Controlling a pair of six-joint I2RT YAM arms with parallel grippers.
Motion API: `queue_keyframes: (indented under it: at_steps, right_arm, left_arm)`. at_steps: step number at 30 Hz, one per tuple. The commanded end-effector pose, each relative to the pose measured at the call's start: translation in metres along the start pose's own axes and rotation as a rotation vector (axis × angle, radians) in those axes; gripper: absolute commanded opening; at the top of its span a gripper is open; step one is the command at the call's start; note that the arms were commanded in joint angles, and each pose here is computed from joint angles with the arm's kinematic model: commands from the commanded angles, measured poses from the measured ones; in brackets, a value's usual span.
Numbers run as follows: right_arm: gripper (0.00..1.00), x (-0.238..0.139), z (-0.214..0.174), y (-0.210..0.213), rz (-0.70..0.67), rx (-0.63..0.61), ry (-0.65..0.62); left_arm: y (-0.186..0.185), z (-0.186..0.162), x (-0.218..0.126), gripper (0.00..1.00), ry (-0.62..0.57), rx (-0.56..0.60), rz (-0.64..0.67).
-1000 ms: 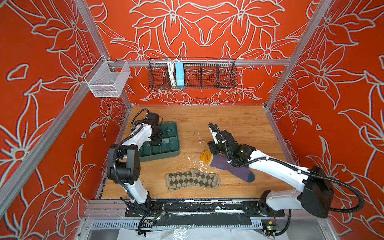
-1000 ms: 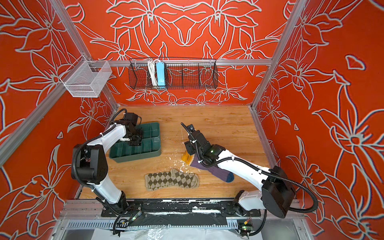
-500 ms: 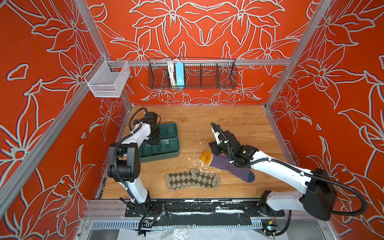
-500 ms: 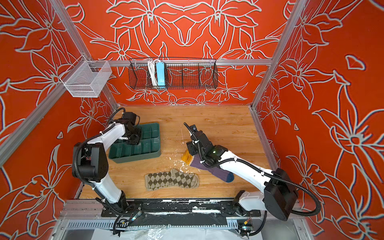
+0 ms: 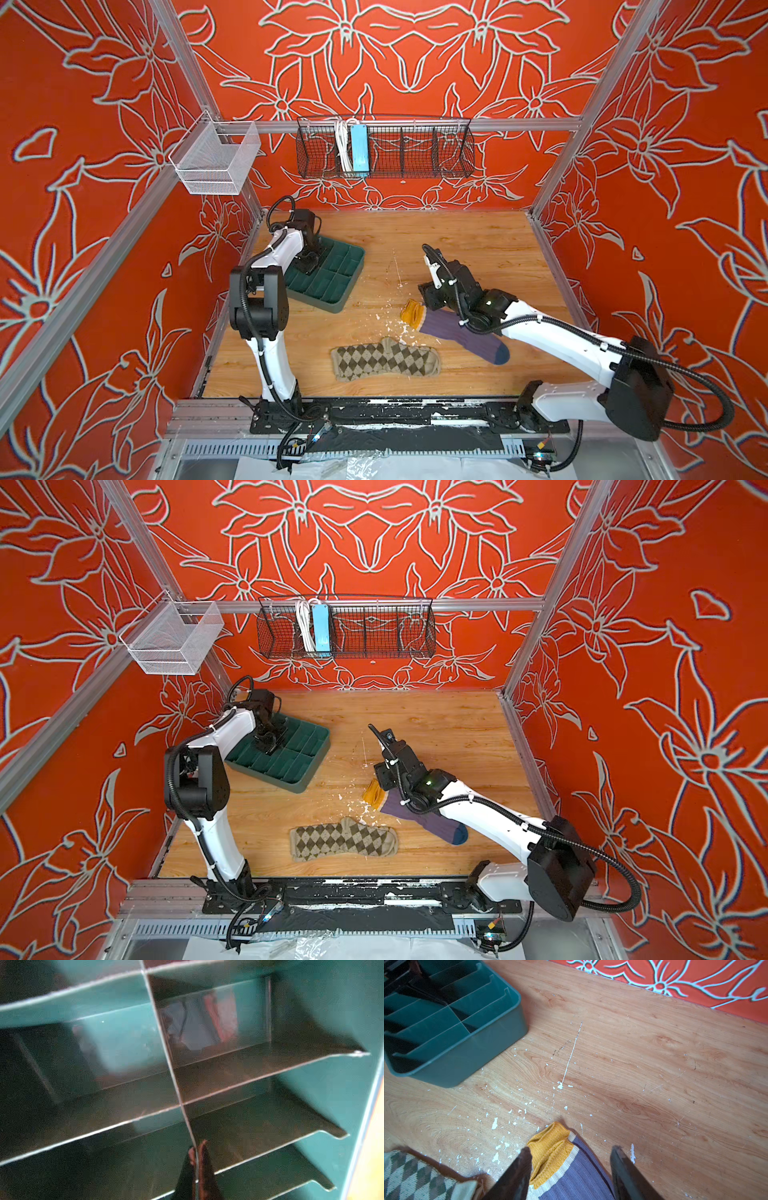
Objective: Roll the socks
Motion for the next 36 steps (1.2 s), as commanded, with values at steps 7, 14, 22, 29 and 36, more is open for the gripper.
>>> queue_keyframes:
  at_steps: [7, 14, 22, 29, 36]
  right_arm:
    - [0.62, -0.006, 0.014, 0.003, 0.036, 0.004, -0.001]
    - [0.62, -0.006, 0.019, 0.007, 0.078, 0.030, 0.008]
    - [0.62, 0.003, 0.022, 0.014, 0.104, 0.037, 0.053]
    - [0.62, 0.009, 0.020, 0.010, 0.049, 0.058, 0.100]
    - [0.63, 0.011, 0.016, -0.002, -0.010, 0.091, 0.138]
  left_arm:
    - [-0.028, 0.000, -0.005, 0.00, 0.159, 0.666, -0.171]
    - [-0.018, -0.018, -0.001, 0.00, 0.243, 0.901, -0.119]
    - [-0.006, -0.027, -0.014, 0.00, 0.188, 0.977, 0.018]
    - [0.001, -0.036, -0.019, 0.00, 0.163, 1.001, 0.084]
    - [-0.001, -0.038, -0.042, 0.00, 0.071, 1.003, 0.101]
Point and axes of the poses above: each gripper's point midway between its finger pads, its own x axis out along the fingers, its own y axis along the line the jaws close on, z = x × y, the point moved 8 cm from there along -x, back along the fingers, and after that the axes turned 10 degrees about x, right-handed, at the moved point
